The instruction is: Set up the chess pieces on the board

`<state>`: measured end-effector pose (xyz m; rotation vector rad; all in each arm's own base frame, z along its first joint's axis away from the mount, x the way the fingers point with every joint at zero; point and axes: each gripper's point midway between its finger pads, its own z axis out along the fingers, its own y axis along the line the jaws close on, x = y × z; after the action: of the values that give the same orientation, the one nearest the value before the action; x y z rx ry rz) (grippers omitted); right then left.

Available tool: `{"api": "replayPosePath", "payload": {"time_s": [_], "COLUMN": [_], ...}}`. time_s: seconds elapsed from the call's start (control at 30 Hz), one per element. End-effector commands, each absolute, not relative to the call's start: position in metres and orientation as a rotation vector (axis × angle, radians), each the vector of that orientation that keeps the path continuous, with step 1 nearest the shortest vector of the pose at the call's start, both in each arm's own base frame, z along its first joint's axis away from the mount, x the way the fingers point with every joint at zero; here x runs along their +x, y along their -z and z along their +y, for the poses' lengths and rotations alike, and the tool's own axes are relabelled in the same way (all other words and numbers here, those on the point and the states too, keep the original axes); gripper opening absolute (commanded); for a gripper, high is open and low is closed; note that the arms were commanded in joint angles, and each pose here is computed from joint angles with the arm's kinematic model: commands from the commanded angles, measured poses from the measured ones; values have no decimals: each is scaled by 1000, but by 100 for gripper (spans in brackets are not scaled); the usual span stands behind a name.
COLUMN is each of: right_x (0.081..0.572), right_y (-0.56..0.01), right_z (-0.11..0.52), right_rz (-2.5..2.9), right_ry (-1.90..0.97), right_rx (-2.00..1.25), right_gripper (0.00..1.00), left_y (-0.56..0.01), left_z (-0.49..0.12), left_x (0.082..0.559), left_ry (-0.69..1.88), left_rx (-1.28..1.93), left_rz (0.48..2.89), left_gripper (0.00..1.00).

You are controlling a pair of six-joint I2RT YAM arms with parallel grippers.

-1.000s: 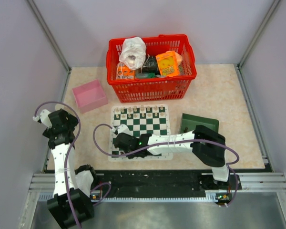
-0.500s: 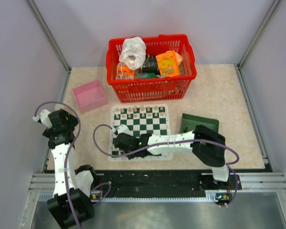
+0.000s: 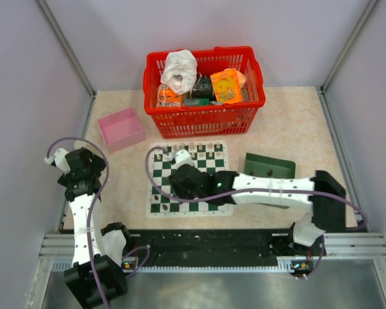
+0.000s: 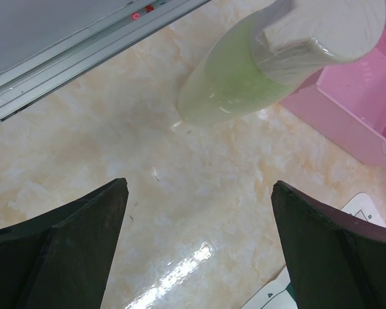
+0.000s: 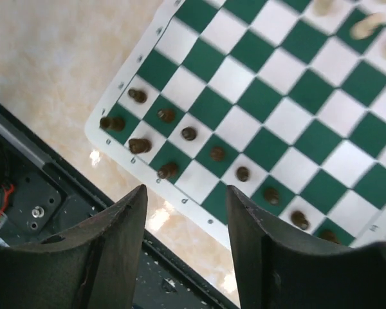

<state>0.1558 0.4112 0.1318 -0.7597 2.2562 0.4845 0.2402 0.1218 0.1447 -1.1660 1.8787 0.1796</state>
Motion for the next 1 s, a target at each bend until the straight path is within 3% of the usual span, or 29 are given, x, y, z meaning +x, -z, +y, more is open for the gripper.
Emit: {"api": "replayPosePath", "payload": {"time_s": [0.0, 0.13, 0.43, 0.97], "right_x": [196, 222, 255, 267], "right_y": [-178, -171, -125, -101], "right_z": [358, 289, 155, 113], "right_rz": [2173, 2193, 2333, 2427], "right_ry": [-485, -419, -289, -192], "right_rx": [-520, -319, 28, 97], "right_gripper": [53, 59, 61, 52], "left_y": [-163, -163, -162, -161], "left_z": [125, 124, 119, 119], "left_x": [244, 244, 251, 256], "left_ry": [-168, -167, -110, -99], "left_rx": [-1144, -1143, -1144, -1147], "left_rz": [1824, 1825, 1824, 1824], "left_gripper": [99, 99, 99, 99]}}
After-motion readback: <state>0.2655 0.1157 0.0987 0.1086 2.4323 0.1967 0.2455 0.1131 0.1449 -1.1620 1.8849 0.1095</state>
